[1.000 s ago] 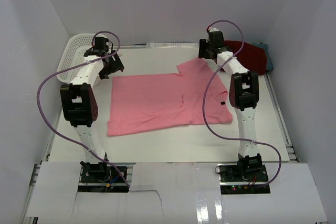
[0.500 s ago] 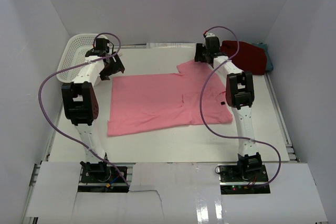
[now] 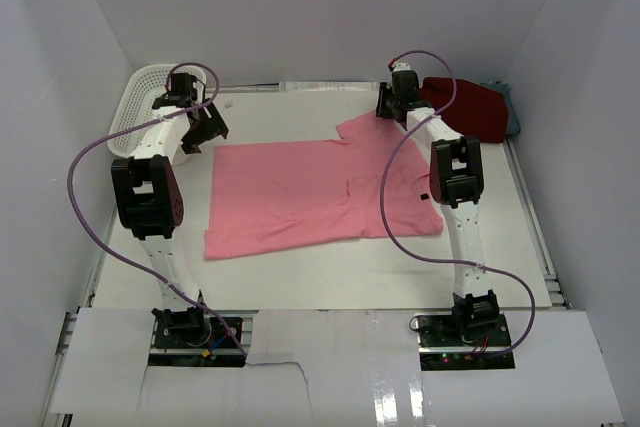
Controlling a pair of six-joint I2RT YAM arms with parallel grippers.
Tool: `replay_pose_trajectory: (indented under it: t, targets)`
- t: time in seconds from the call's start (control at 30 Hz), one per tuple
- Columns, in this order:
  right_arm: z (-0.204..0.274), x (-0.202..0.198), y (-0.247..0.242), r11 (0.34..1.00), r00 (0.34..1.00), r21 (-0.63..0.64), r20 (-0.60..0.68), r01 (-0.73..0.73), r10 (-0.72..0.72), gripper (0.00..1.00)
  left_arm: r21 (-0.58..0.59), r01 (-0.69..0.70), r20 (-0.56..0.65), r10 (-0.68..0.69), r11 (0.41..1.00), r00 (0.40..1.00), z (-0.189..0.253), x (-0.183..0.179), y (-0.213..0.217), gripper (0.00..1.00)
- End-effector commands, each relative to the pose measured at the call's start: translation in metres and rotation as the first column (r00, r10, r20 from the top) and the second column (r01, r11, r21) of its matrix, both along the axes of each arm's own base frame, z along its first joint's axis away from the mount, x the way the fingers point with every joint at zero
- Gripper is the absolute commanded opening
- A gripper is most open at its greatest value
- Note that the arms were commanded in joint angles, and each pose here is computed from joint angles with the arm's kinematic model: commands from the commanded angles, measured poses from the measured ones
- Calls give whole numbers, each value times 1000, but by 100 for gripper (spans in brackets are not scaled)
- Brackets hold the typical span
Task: Fold and stack the t-shirts
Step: Grap the side of the flattened tshirt furthest away from the robot with both arms
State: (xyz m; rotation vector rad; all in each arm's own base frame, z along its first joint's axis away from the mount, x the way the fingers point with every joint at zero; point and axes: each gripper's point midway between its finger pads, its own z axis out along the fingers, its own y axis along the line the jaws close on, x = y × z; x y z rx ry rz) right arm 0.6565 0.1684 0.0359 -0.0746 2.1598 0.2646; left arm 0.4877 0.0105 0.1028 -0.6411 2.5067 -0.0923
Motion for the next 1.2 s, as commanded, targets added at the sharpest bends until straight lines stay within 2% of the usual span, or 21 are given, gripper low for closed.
replay_pose_trajectory:
  t: [0.0,0.23,0.3,0.33,0.43,0.67,0.83,1.0,1.17]
  targets:
    - [7,10,3,1000,999,8,42,0,0,36,-9,1,50,-1,1000,999,16,10,0,88]
    - [8,12,1,1000,999,-6,52,2,-1,30,-15,0,41,1,1000,999,12,9,3,88]
    - [8,12,1,1000,998,-6,55,1,-1,24,-18,-2,38,2,1000,999,10,9,3,88]
    - [9,12,1,1000,998,-10,58,-1,2,17,-17,-4,37,5,1000,999,9,9,4,88]
    - [9,12,1,1000,998,-8,59,-4,4,8,-14,-9,26,9,1000,1000,4,9,7,88]
    - [9,7,3,1000,999,8,52,-10,9,8,-37,-14,7,14,999,1000,-8,11,10,86]
    - [8,3,5,1000,999,15,44,-19,18,8,-34,-10,-7,10,999,1000,-19,17,11,80]
    - [12,2,4,1000,999,6,48,-25,25,8,-79,20,1,-20,997,1000,-22,29,4,75]
    - [16,1,5,999,998,7,49,-33,33,8,-41,9,1,-9,999,1000,-24,40,12,73]
